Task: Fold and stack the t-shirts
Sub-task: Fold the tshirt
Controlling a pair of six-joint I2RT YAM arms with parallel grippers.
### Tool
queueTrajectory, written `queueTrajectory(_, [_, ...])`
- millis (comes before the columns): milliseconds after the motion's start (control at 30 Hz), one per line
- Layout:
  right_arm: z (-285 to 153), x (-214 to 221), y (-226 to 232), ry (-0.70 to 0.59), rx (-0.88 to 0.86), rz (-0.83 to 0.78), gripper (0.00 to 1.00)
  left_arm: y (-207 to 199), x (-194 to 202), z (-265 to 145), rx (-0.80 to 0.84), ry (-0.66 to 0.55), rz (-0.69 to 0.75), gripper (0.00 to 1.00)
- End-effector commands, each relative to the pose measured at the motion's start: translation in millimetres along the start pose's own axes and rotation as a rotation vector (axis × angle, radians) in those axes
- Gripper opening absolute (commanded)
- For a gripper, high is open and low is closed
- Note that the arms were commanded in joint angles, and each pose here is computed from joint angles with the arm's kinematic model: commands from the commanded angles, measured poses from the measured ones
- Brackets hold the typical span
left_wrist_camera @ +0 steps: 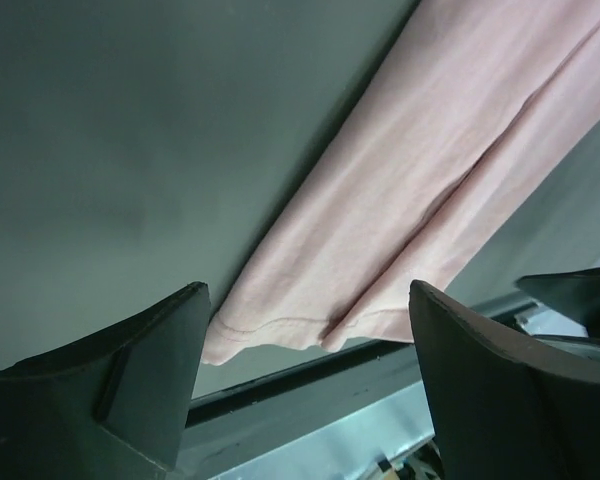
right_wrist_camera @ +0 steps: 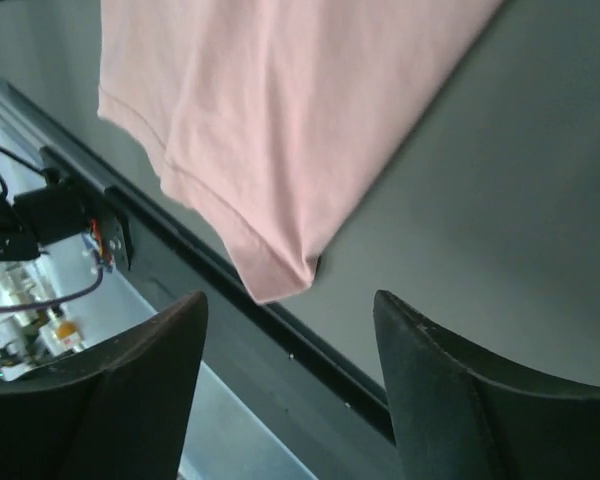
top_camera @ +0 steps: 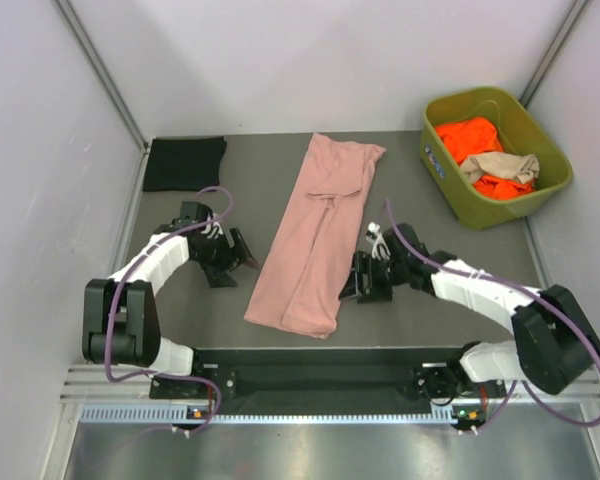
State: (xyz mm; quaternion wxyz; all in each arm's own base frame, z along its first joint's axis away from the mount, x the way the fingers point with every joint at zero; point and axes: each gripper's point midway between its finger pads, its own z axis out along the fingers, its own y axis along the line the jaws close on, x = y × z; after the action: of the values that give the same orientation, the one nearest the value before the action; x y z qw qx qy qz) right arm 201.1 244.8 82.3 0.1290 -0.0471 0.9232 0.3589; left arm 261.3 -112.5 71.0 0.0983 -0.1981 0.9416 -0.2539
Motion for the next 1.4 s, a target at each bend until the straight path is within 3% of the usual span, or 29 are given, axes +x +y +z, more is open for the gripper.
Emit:
queueTrajectory(0, [-2.3, 9.9, 38.4, -0.061, -0.184, 0.009, 0.66, -6.4, 15.4, 1.9, 0.072, 0.075, 0.012, 0.85])
queueTrajectory(233, [31.2, 75.1, 35.6, 0.025, -0.268, 0.108, 0.59, 13.5, 29.3, 5.0, 0.005, 0.098, 0.008, 0.84])
queueTrajectory(300, [39.4, 81.1, 40.5, 0.021, -0.272, 0.124, 0.59, 20.2, 35.3, 8.7, -0.013, 0.119, -0.004, 0.83])
queueTrajectory(467, [49.3, 83.9, 34.5, -0.017, -0.250, 0.258, 0.46, 22.9, 34.5, 8.8, -0.028, 0.103, -0.018, 0.80])
queueTrajectory(700, [47.8, 73.1, 15.4, -0.084, -0.105, 0.332, 0.53, 22.3, 34.4, 3.6, -0.033, 0.075, -0.034, 0.77])
queueTrajectory(900, [54.4, 79.0, 21.9, -0.020, -0.069, 0.335, 0.46, 27.6, 41.4, 1.8, -0.050, 0.070, -0.058, 0.76])
queueTrajectory(1367, [61.5, 103.1, 9.2, 0.007, -0.052, 0.391, 0.46, 35.1, 57.6, 9.1, -0.177, 0.140, -0.020, 0.81])
